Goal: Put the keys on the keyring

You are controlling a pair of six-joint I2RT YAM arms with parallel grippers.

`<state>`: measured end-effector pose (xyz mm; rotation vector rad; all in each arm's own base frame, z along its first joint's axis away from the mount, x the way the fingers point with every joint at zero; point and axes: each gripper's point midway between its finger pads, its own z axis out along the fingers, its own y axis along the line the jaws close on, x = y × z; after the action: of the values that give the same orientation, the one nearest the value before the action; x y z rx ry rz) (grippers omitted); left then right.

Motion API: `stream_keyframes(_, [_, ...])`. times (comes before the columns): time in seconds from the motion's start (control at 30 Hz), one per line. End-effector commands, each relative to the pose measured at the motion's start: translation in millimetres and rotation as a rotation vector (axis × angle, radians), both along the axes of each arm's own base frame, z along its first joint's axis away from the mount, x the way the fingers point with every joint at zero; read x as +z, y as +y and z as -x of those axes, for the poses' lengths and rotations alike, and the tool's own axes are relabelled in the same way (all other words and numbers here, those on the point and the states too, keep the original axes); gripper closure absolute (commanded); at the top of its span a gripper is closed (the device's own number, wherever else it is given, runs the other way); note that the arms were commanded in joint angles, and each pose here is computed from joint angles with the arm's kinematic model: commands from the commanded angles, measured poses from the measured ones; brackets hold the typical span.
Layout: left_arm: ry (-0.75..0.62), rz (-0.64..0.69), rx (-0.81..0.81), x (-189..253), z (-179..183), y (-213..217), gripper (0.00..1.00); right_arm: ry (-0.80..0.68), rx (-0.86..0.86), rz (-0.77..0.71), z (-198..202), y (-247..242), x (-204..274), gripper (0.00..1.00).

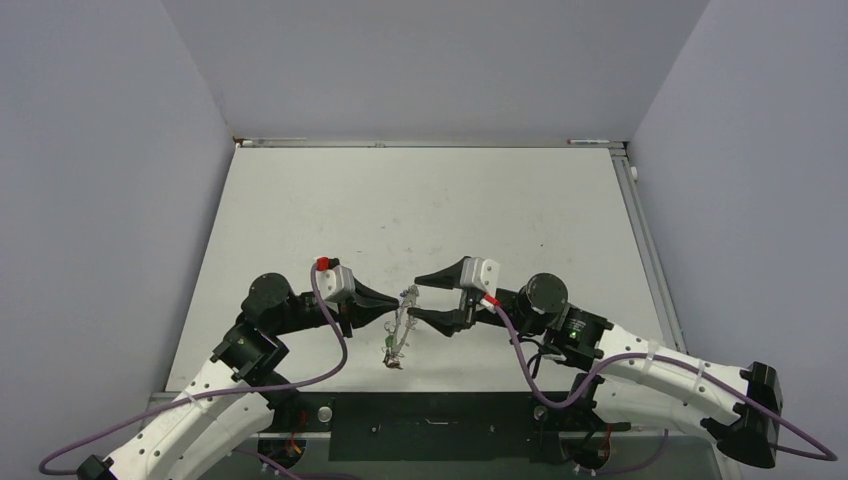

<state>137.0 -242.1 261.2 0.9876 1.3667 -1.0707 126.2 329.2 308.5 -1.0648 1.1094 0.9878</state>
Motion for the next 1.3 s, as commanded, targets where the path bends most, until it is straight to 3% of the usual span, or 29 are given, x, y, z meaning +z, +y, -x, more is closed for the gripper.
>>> stream_keyframes(0.0, [-0.101,0.058,0.014,34.8,-2.1,2.2,1.0,-0.024,-0.005,0.106,-6.5,4.3,-5.9,0.5])
stream_keyframes(0.43, [-0.096,0.058,0.004,33.1,0.2,1.5,1.0,-0.017,0.053,0.207,-6.1,19.2,-22.6,0.64])
stream_keyframes(1.27, [-0.092,0.056,-0.006,31.5,2.0,0.1,1.0,-0.035,0.038,0.159,-11.6,25.3,-15.0,0.7])
